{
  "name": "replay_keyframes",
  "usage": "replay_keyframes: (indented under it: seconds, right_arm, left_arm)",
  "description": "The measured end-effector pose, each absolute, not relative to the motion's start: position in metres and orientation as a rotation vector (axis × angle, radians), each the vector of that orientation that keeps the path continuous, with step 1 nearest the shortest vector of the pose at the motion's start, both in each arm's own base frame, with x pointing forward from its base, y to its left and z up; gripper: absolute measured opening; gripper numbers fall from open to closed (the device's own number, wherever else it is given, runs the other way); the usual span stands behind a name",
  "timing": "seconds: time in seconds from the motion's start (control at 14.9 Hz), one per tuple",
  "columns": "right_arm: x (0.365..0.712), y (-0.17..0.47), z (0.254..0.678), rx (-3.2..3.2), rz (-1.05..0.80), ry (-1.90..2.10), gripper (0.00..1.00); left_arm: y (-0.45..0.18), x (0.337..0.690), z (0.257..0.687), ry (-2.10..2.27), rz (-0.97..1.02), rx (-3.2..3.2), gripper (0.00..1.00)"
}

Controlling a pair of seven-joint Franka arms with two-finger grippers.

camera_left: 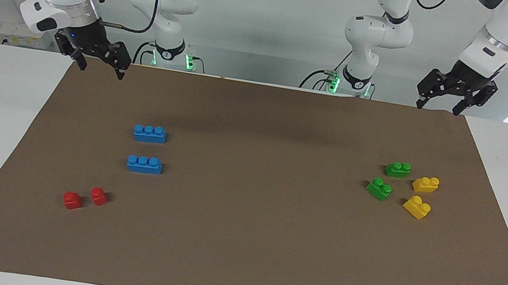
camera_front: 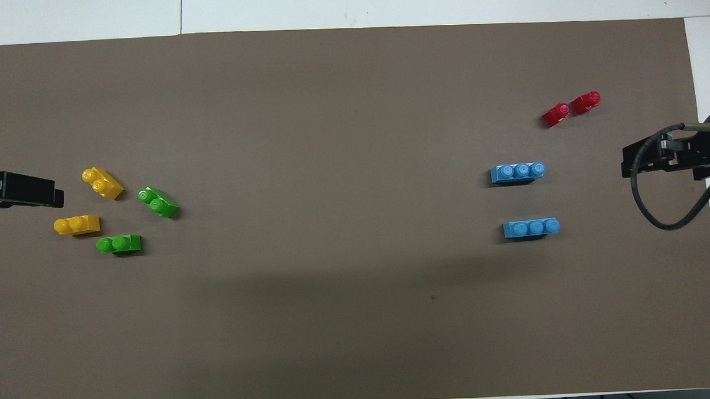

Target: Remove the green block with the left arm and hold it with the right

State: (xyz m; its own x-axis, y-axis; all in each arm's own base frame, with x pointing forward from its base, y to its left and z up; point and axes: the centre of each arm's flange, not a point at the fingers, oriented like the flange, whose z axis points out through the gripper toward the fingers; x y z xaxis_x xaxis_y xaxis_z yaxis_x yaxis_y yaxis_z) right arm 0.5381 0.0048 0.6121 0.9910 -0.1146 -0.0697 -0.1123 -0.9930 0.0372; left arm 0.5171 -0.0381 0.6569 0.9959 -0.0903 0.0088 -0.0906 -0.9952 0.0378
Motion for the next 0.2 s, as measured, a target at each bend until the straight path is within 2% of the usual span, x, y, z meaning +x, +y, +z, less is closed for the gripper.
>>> replay_keyframes:
  seconds: [0.2]
  right_arm:
    - [0.538,0.0051,0.6121,3.101,-0.112,-0.176,1.0]
  left_arm:
    - [-0.0371,0.5172,0.6568,-0.138,0.01,3.1,1.0]
